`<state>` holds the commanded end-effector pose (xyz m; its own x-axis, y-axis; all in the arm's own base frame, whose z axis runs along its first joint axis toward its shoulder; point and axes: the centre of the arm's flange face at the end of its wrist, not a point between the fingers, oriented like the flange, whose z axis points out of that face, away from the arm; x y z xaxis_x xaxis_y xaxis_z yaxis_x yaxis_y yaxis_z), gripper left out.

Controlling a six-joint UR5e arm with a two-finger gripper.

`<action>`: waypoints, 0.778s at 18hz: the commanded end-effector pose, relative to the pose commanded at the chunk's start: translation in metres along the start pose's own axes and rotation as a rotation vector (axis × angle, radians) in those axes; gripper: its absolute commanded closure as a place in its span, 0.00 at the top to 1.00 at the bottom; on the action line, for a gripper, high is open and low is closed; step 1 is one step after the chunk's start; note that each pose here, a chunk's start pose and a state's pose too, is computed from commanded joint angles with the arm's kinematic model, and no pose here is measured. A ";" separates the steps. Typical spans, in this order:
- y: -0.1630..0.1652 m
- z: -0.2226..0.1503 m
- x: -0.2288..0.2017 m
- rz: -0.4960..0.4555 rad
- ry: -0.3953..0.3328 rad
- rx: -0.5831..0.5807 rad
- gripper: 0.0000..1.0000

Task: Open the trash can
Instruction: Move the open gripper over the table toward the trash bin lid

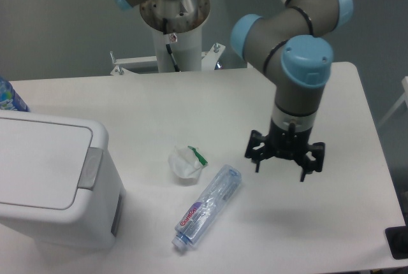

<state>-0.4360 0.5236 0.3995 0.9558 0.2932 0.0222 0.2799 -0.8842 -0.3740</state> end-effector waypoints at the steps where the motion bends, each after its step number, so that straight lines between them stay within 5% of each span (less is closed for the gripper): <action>1: -0.008 -0.010 0.012 -0.033 0.026 0.035 1.00; 6: -0.041 -0.052 0.037 -0.239 0.160 0.176 1.00; 14: -0.058 -0.068 0.091 -0.210 0.206 0.204 1.00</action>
<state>-0.3588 0.5768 0.4863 0.8834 0.3628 0.2966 0.4680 -0.7157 -0.5184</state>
